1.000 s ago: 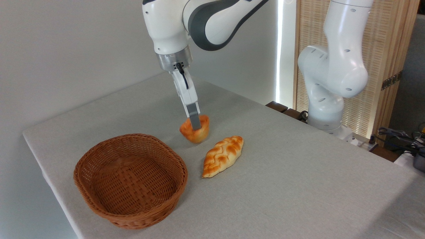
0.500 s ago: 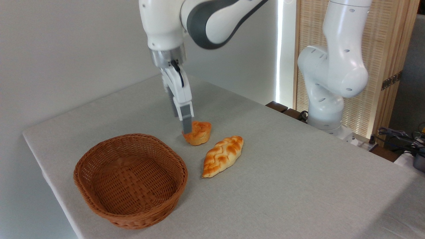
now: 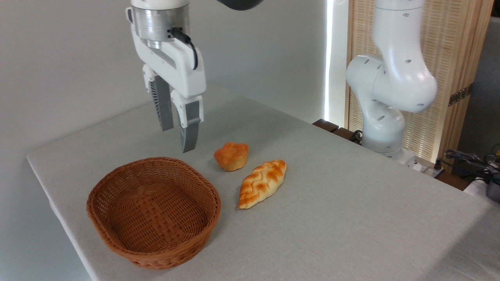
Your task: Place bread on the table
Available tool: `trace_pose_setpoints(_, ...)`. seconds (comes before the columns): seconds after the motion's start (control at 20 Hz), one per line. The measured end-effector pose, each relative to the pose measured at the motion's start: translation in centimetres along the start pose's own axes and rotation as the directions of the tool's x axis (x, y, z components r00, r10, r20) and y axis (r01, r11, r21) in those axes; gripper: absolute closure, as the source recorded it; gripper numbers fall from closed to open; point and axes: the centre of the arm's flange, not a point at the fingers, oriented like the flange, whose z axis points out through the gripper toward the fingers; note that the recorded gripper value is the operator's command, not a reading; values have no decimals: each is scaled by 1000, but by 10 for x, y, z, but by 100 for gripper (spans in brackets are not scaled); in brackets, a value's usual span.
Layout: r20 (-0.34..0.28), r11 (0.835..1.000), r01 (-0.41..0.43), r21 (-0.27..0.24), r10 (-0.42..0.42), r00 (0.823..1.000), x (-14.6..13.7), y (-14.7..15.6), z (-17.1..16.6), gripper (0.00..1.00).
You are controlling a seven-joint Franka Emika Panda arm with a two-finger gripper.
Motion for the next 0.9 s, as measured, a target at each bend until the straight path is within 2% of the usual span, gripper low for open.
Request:
trace_pose_setpoints(0.15,31,1000,4,-19,-3,1000,1,-6,2,0)
trace_pose_setpoints(0.4,106,1000,-11,-2,11,994,-4,-4,3,0)
trace_pose_setpoints(0.9,118,1000,-29,2,29,993,1,2,4,0)
